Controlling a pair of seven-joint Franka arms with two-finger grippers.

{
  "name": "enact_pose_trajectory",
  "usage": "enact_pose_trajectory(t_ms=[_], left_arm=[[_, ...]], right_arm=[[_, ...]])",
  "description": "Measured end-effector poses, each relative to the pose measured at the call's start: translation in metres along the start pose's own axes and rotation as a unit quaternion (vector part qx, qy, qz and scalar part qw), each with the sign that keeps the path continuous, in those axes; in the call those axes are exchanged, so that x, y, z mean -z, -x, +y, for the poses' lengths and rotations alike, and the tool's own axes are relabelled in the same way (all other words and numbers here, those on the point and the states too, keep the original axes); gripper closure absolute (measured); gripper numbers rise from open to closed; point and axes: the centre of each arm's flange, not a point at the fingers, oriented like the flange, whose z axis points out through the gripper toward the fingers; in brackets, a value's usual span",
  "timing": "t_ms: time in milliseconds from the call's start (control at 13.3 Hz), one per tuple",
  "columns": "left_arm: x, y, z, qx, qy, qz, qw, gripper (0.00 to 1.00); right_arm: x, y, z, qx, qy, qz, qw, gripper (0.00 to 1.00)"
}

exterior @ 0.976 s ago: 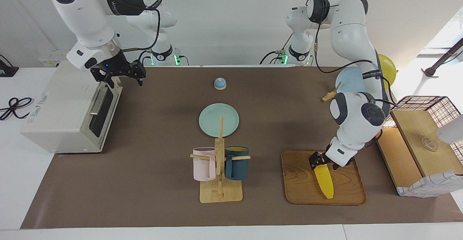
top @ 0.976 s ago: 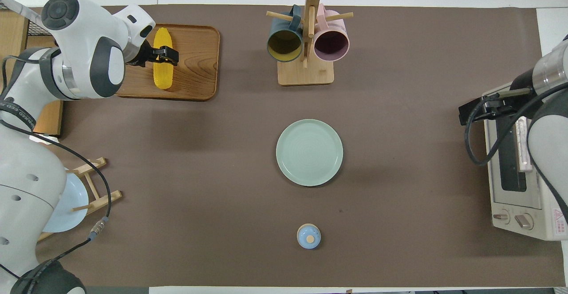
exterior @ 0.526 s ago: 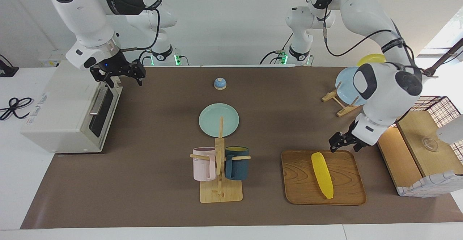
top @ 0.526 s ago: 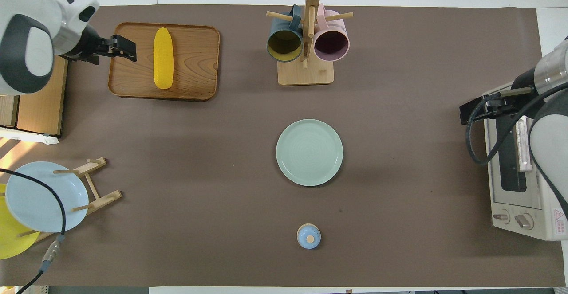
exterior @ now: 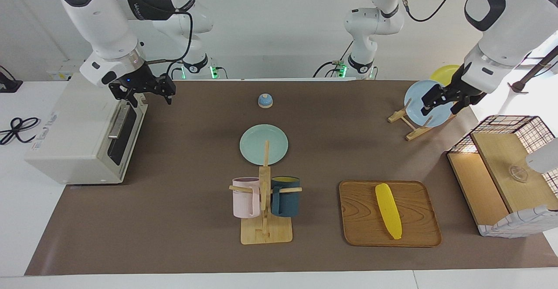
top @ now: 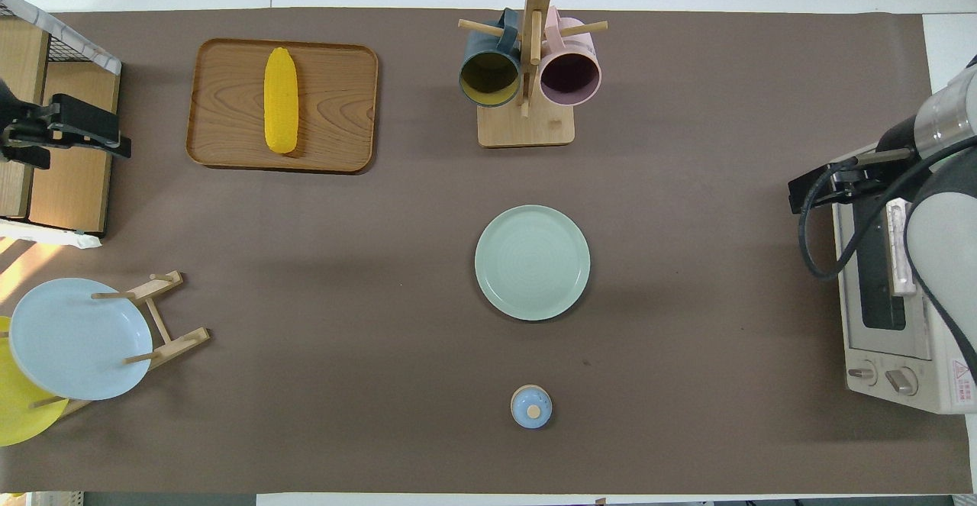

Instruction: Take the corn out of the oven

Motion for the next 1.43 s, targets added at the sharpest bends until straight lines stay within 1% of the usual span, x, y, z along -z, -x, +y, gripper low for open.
enact_pose_trajectory(t_ms=[75, 225, 375, 451, 826, 1051, 1427], left_arm=[[0.002, 0.008, -0.001, 0.000, -0.004, -0.005, 1.000, 0.00], [-0.008, 0.021, -0.004, 0.000, -0.018, -0.020, 1.000, 0.00], [-0.022, 0.031, -0.003, -0.003, -0.021, -0.037, 0.999, 0.00], [-0.026, 0.033, -0.001, -0.005, -0.021, -0.040, 0.999, 0.00], [-0.029, 0.035, 0.024, -0.029, -0.030, -0.033, 0.999, 0.00], [-0.027, 0.032, 0.025, -0.033, -0.039, -0.021, 0.998, 0.00], [-0.026, 0.032, 0.021, -0.030, -0.039, -0.019, 0.999, 0.00]], right_arm=[[0.000, 0.000, 0.000, 0.000, 0.000, 0.000, 1.000, 0.00], [0.000, 0.000, 0.000, 0.000, 0.000, 0.000, 1.000, 0.00], [0.000, 0.000, 0.000, 0.000, 0.000, 0.000, 1.000, 0.00], [0.000, 0.000, 0.000, 0.000, 0.000, 0.000, 1.000, 0.00], [0.000, 0.000, 0.000, 0.000, 0.000, 0.000, 1.000, 0.00], [0.000, 0.000, 0.000, 0.000, 0.000, 0.000, 1.000, 0.00], [0.000, 0.000, 0.000, 0.000, 0.000, 0.000, 1.000, 0.00]])
